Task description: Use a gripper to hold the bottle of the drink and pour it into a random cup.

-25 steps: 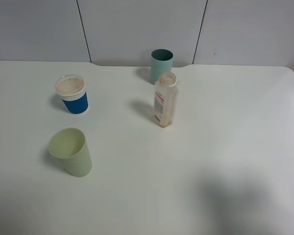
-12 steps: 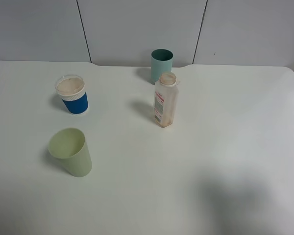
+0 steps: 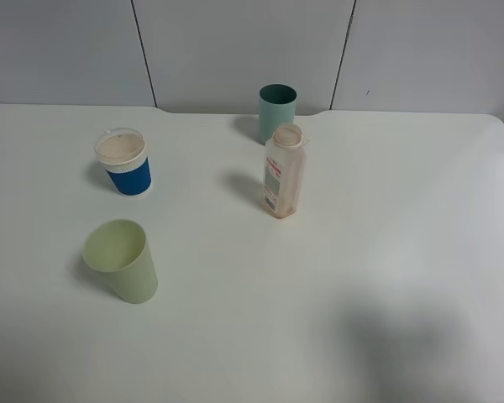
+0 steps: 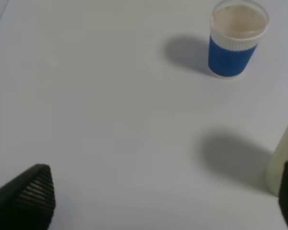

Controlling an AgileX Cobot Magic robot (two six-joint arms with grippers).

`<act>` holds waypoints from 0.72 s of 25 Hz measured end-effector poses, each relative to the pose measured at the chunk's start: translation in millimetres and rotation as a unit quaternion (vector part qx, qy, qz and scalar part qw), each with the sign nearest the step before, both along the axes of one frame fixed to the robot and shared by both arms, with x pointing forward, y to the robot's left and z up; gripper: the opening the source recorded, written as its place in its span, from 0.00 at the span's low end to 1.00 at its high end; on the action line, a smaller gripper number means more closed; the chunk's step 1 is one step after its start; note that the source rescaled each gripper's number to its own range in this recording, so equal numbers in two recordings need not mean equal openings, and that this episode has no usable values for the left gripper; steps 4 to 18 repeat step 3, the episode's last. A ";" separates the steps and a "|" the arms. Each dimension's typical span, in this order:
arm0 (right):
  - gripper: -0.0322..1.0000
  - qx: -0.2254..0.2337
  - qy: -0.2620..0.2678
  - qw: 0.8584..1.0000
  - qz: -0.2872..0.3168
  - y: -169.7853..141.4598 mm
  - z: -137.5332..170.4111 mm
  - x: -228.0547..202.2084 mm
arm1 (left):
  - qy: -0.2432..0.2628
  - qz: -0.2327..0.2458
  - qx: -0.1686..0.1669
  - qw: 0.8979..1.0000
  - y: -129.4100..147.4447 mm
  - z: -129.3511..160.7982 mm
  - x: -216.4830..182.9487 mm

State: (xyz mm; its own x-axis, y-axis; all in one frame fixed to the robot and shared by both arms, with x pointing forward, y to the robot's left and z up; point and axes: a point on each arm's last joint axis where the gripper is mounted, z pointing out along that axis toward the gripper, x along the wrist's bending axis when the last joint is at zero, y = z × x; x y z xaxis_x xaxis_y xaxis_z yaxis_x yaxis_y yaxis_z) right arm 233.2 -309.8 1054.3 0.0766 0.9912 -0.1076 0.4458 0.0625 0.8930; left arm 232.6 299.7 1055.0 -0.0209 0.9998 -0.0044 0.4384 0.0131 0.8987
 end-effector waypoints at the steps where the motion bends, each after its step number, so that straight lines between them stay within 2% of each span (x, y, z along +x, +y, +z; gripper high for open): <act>1: 0.92 0.000 0.000 1.000 0.000 0.0 0.0 0.0 | 0.000 0.000 0.000 1.000 0.0 0.0 0.0; 18: 0.92 0.000 0.000 1.000 0.000 -0.1 0.0 0.0 | 0.000 0.000 0.000 1.000 0.0 0.0 0.0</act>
